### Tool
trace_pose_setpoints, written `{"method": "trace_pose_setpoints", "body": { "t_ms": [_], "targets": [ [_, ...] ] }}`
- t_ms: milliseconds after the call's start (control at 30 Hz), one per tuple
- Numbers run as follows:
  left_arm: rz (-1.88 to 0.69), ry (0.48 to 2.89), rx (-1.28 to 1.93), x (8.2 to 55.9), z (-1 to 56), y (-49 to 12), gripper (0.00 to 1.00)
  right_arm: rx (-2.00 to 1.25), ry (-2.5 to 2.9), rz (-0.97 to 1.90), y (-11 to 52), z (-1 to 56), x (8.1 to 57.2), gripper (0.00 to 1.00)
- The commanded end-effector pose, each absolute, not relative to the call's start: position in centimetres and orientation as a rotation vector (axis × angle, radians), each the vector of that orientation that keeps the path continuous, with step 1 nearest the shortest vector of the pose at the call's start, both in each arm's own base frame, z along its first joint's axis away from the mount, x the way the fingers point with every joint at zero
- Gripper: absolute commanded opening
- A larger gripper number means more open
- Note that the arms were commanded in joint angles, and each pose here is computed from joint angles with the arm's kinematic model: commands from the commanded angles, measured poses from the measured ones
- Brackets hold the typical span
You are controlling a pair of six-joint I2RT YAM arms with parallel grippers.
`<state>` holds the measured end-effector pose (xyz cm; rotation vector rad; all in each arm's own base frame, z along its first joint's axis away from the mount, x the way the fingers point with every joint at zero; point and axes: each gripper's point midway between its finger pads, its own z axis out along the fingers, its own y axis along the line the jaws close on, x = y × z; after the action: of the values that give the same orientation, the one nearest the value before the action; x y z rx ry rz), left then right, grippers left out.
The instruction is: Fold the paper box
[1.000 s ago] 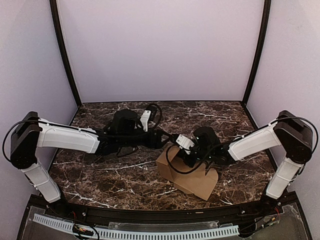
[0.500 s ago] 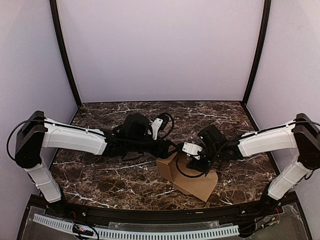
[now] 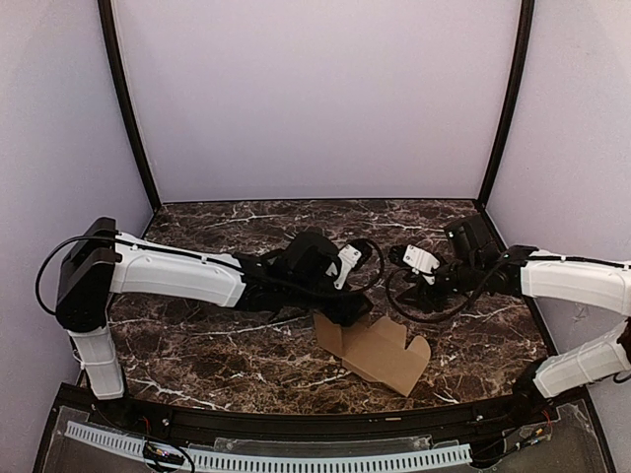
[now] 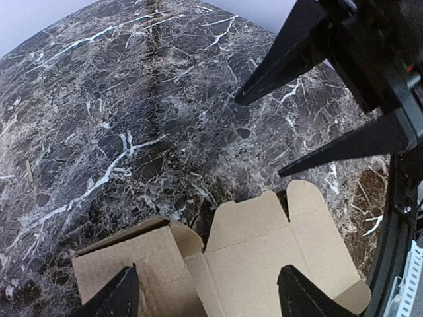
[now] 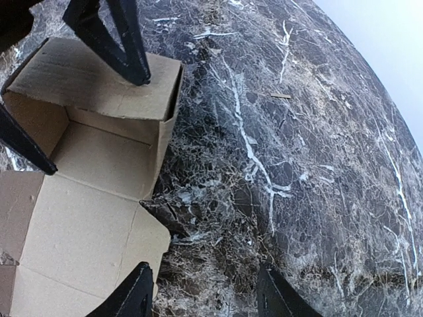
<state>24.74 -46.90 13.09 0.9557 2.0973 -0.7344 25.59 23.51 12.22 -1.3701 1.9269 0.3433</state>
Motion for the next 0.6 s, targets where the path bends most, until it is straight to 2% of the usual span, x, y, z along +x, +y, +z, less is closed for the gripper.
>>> {"method": "trace_pose_setpoints", "body": {
  "t_ms": [0, 333, 467, 567],
  "targets": [
    [-0.463, 2.232, 1.16, 22.6, 7.5, -44.6, 0.73, -1.296, 1.922, 0.478, 23.4, 14.0, 25.9, 0.53],
    [-0.19, 2.115, 1.359, 20.5, 7.3, -44.5, 0.68, -1.218, 1.937, 0.51, 22.9, 14.6, 27.2, 0.52],
    [-0.219, 2.009, 1.264, 21.3, 11.4, -44.8, 0.74, -1.306, 1.9, 0.603, 24.2, 14.7, 26.4, 0.54],
    [-0.292, 1.857, 1.155, 22.0, 17.1, -45.0, 0.8, -1.368, 1.876, 0.647, 24.7, 13.8, 25.7, 0.55]
  ]
}}
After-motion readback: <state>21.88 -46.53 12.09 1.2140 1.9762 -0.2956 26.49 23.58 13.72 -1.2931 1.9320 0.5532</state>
